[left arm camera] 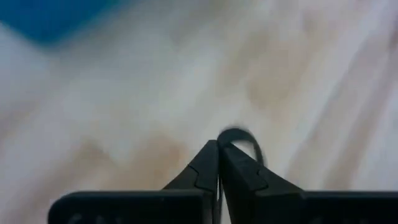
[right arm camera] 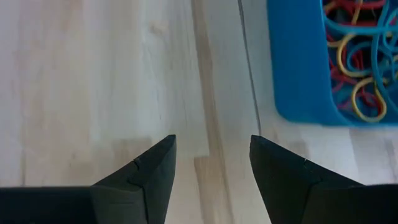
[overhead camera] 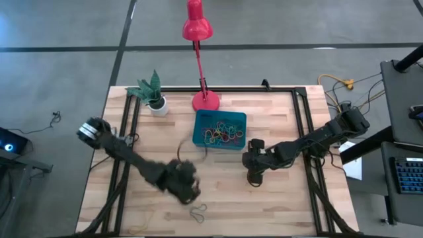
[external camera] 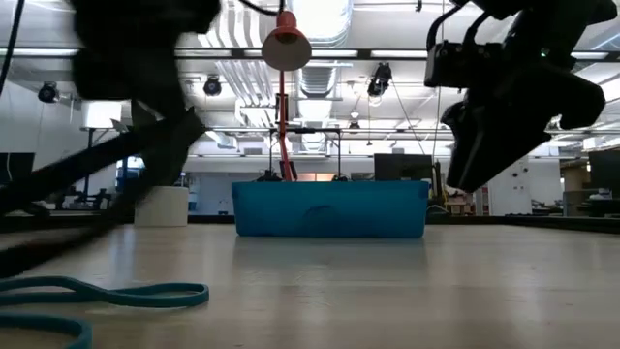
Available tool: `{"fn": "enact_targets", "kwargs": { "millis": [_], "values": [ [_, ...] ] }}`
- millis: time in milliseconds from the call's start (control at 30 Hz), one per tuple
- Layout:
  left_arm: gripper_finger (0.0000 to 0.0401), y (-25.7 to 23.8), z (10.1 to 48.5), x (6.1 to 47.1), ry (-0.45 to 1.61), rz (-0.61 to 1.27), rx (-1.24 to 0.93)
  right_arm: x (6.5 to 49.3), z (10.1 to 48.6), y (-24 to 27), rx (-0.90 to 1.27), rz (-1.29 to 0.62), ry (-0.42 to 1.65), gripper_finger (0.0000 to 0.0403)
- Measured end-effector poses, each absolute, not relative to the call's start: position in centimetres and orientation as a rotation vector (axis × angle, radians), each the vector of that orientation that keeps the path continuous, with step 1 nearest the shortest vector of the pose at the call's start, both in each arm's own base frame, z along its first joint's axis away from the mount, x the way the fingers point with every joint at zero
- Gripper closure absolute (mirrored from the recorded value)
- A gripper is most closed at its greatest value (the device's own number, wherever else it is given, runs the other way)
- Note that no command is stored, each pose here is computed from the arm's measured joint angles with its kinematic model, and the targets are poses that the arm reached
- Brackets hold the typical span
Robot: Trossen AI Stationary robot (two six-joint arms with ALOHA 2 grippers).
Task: Pick and place rubber bands into bin
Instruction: Put the black rubber band into the blue bin, then put the blue rubber band into the blue bin
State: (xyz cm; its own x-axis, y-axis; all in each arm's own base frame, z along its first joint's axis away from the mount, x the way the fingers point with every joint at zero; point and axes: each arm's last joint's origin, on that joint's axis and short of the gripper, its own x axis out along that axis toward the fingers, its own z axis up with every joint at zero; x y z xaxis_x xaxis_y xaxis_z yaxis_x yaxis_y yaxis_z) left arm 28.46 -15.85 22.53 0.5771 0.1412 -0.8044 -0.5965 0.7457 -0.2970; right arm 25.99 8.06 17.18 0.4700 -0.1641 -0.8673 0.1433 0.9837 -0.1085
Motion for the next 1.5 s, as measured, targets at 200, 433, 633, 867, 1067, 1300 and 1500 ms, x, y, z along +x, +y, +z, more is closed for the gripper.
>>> {"fn": "enact_targets", "kwargs": {
  "millis": [200,433,633,867,1067,1300,1500],
  "values": [
    [0.0401,-11.0,27.3,29.6,0.653,0.408,-0.504,26.4,17.5,8.1,-0.050,-0.161,1.039,0.0211],
    [0.0401,-4.1,30.6,32.2,0.426,0.335,-0.401,25.6,19.0,7.9,0.043,-0.209,1.013,0.0213],
    [0.0401,3.9,29.8,33.1,0.438,0.407,-0.434,23.8,20.6,7.4,0.159,-0.388,0.977,0.0222],
    [0.0399,8.3,27.0,33.9,0.525,0.476,-0.419,22.5,21.0,7.1,0.212,-0.483,0.998,0.0225],
    [0.0336,8.3,23.2,35.0,0.700,0.441,-0.457,22.5,20.7,7.1,0.200,-0.486,1.013,0.0225],
    [0.0232,6.2,24.1,34.7,0.745,0.316,-0.551,22.6,20.7,6.9,0.194,-0.489,1.016,0.0225],
    [0.0207,-0.3,27.8,32.1,0.805,-0.039,-0.446,22.6,20.7,6.9,0.142,-0.450,1.037,0.0227]
  ]
}}
